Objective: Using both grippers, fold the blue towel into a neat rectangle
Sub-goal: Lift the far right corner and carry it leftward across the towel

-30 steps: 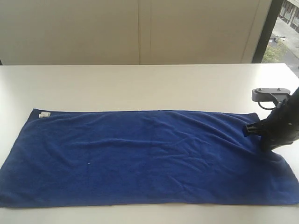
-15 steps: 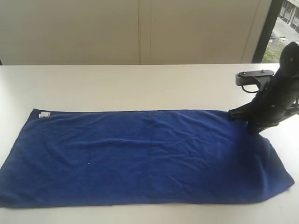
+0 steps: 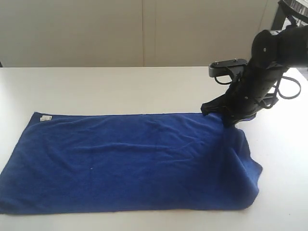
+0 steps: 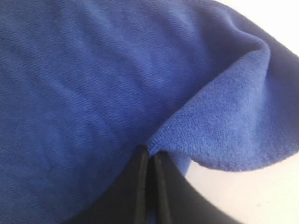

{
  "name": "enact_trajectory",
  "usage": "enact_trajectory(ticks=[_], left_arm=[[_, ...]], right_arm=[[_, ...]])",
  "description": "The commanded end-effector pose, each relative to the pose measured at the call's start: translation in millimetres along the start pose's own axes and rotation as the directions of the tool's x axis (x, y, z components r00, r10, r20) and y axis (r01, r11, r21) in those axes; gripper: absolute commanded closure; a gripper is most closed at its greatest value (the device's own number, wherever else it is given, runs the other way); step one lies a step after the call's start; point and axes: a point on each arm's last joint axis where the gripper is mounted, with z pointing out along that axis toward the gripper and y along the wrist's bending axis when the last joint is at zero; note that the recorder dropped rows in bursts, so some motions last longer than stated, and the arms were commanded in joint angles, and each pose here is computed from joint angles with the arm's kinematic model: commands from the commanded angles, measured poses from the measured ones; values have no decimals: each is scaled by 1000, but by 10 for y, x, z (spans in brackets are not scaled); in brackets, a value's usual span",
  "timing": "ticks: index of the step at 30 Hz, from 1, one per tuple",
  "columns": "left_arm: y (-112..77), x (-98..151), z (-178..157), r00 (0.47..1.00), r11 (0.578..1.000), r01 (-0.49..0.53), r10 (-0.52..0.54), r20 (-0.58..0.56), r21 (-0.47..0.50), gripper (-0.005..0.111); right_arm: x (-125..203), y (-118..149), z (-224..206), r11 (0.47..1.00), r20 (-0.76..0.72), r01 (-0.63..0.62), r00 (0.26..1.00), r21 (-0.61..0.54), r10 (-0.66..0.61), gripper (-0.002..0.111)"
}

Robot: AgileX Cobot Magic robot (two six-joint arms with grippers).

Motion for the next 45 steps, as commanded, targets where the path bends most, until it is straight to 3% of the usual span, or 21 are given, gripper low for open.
enact_trajectory(ticks=[1, 12, 45], left_arm=[[-4, 9, 7, 1000, 1000, -3, 3, -1, 6, 107], [-4, 9, 7, 1000, 1000, -3, 3, -1, 6, 107], [-4, 9, 7, 1000, 1000, -3, 3, -1, 6, 107]], right_arm=[[-56, 176, -84, 999, 31, 31, 999, -7, -31, 108], [-191, 575, -235, 995, 93, 93, 992, -42, -89, 108], [-524, 1840, -102, 949, 173, 271, 954, -160, -244, 108]])
